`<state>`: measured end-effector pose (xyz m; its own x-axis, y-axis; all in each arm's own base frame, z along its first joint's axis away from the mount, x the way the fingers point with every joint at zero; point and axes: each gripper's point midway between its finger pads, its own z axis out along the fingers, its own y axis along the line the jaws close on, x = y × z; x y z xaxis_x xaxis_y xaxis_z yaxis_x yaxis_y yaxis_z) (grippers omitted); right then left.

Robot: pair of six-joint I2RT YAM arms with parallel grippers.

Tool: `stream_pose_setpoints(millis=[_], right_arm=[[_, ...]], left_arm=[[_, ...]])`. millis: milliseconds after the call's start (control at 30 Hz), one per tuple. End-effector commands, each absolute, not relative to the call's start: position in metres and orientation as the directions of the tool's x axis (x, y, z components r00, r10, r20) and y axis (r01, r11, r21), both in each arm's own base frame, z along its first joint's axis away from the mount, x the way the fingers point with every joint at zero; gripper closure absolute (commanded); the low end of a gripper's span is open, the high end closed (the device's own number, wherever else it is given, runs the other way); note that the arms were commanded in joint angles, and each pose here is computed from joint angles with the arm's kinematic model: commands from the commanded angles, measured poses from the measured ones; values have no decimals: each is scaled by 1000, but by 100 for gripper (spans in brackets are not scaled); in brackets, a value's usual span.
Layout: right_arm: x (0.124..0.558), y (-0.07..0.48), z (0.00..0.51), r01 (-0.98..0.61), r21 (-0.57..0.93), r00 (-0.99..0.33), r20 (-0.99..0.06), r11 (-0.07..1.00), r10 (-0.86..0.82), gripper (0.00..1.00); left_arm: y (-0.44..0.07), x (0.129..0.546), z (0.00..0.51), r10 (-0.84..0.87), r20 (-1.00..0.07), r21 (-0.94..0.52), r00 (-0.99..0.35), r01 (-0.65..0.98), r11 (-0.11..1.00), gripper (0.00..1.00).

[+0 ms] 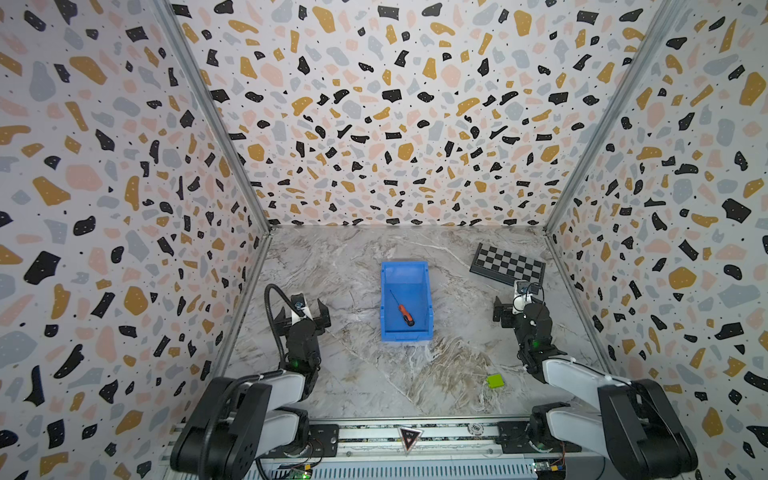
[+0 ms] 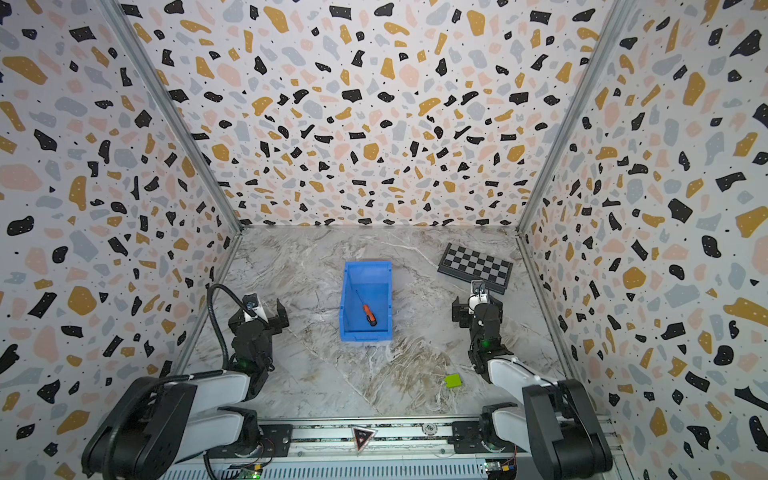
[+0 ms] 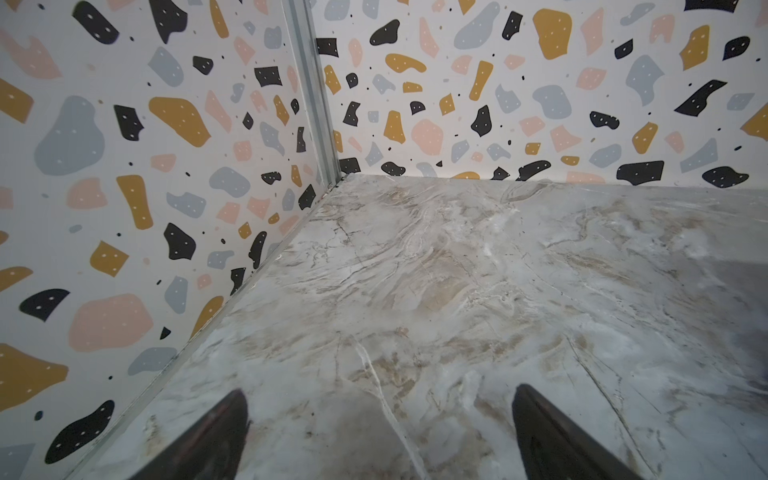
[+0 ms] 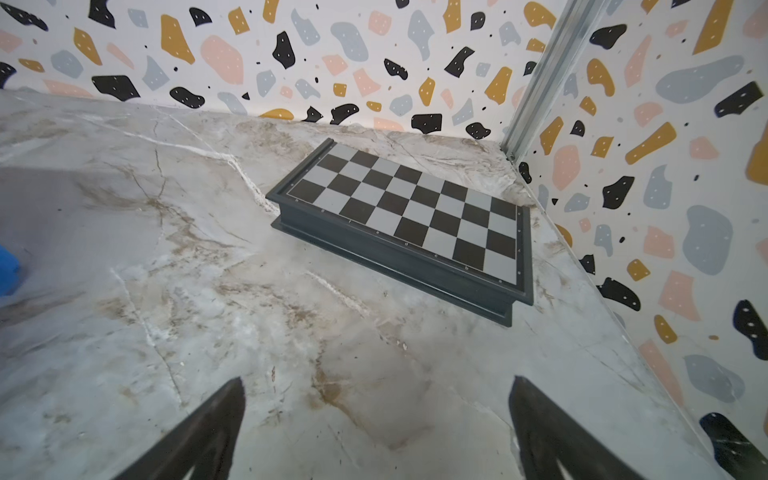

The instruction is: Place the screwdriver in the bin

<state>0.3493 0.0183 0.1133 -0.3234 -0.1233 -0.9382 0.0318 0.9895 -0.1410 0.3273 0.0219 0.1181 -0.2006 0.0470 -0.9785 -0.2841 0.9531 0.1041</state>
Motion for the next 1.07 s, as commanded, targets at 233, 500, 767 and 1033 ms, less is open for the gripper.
stream_pose_setpoints(millis=[233, 500, 767, 1033], right_arm=[[369, 23, 123, -57, -81, -145, -985, 995, -89, 1], [368, 19, 122, -66, -54, -148, -987, 996, -63, 1], [368, 23, 122, -37, -94, -151, -984, 995, -99, 1], [371, 24, 121, -66, -80, -158, -983, 995, -90, 1]], left_arm=[[18, 352, 133, 24, -991, 50, -128, -204, 978, 0], [18, 353, 132, 20, -991, 46, -130, -196, 980, 0], [9, 353, 134, 38, -992, 56, -122, -142, 988, 0], [22, 352, 133, 11, -992, 39, -128, -217, 975, 0]])
